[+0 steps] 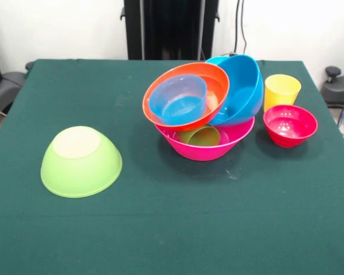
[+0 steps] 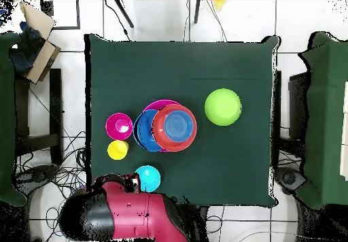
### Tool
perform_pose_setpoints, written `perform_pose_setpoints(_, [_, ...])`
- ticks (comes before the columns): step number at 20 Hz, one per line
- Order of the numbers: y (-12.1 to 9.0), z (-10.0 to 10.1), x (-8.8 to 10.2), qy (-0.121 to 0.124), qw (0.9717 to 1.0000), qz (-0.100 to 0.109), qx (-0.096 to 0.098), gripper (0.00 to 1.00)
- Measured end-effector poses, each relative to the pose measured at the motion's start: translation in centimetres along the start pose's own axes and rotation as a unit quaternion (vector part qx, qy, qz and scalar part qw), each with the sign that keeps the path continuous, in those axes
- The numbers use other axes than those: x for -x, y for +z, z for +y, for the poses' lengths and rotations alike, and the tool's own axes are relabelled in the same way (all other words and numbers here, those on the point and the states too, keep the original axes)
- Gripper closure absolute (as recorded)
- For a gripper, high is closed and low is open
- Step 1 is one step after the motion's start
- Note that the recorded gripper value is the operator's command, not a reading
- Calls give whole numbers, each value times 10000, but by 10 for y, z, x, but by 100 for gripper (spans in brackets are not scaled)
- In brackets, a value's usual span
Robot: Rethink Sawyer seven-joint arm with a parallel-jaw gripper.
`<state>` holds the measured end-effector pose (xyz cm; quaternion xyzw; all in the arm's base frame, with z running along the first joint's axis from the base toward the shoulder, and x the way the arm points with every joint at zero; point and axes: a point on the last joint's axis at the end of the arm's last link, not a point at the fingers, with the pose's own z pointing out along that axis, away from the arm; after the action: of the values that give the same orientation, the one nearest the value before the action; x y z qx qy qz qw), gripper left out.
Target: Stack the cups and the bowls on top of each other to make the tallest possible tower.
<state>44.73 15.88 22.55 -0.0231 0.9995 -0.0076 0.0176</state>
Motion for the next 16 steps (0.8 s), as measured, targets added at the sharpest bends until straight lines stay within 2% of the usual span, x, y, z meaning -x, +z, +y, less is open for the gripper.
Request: perform_pose_setpoints(16, [74, -11, 4, 100, 9999, 97, -50, 0])
